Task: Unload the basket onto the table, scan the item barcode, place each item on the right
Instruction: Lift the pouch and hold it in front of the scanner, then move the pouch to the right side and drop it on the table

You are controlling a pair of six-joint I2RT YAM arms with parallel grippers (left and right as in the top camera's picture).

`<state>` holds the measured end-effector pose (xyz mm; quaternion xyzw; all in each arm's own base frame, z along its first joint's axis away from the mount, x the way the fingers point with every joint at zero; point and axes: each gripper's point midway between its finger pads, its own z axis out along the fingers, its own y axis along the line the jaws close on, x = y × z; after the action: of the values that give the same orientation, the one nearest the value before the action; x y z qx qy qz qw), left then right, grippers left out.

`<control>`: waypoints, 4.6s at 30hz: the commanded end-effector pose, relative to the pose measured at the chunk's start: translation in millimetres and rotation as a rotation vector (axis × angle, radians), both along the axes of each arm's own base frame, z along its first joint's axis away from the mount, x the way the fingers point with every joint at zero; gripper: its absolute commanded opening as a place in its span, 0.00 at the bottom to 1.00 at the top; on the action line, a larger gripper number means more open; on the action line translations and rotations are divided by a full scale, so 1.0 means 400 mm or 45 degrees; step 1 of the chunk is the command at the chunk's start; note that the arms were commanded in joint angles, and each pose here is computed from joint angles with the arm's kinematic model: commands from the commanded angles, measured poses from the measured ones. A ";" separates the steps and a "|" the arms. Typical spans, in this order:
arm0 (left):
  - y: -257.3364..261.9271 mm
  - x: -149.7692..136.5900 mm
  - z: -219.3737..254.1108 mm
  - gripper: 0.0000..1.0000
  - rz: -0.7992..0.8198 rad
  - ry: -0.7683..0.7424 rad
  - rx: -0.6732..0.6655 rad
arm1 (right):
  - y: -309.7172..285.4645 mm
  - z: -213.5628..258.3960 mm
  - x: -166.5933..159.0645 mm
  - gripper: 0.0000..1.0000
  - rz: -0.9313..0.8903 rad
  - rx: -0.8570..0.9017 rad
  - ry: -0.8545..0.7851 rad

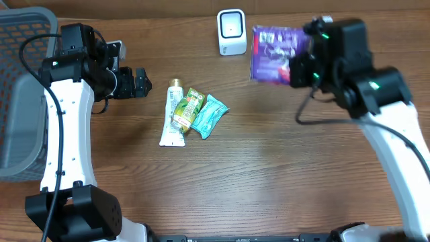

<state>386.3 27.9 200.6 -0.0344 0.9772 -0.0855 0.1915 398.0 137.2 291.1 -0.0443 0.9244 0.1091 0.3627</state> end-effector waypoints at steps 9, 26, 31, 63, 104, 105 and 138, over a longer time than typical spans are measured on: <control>-0.003 -0.007 0.029 1.00 0.012 -0.041 -0.010 | -0.006 0.081 0.306 0.04 -0.452 -1.147 -0.501; -0.003 -0.007 0.029 0.99 0.012 -0.041 -0.010 | 0.183 -0.175 0.521 0.04 0.109 -1.870 -0.574; -0.003 -0.007 0.029 0.99 0.012 -0.041 -0.010 | 0.205 -0.191 0.551 0.04 0.145 -1.978 -0.654; -0.003 -0.007 0.029 0.99 0.012 -0.041 -0.010 | 0.207 -0.260 0.543 0.04 0.124 -2.001 -0.615; -0.003 -0.007 0.029 1.00 0.012 -0.041 -0.010 | -0.074 0.063 0.042 0.04 0.004 0.269 0.145; -0.003 -0.007 0.029 0.99 0.012 -0.041 -0.010 | -0.131 0.024 0.047 0.04 -0.105 0.305 0.227; -0.003 -0.007 0.029 1.00 0.013 -0.041 -0.010 | -0.561 -0.325 -0.008 1.00 -0.908 0.595 0.605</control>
<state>386.2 27.8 200.4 -0.0344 0.9772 -0.0857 0.1911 377.9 -90.1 103.8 0.4463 0.8727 0.1791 0.0844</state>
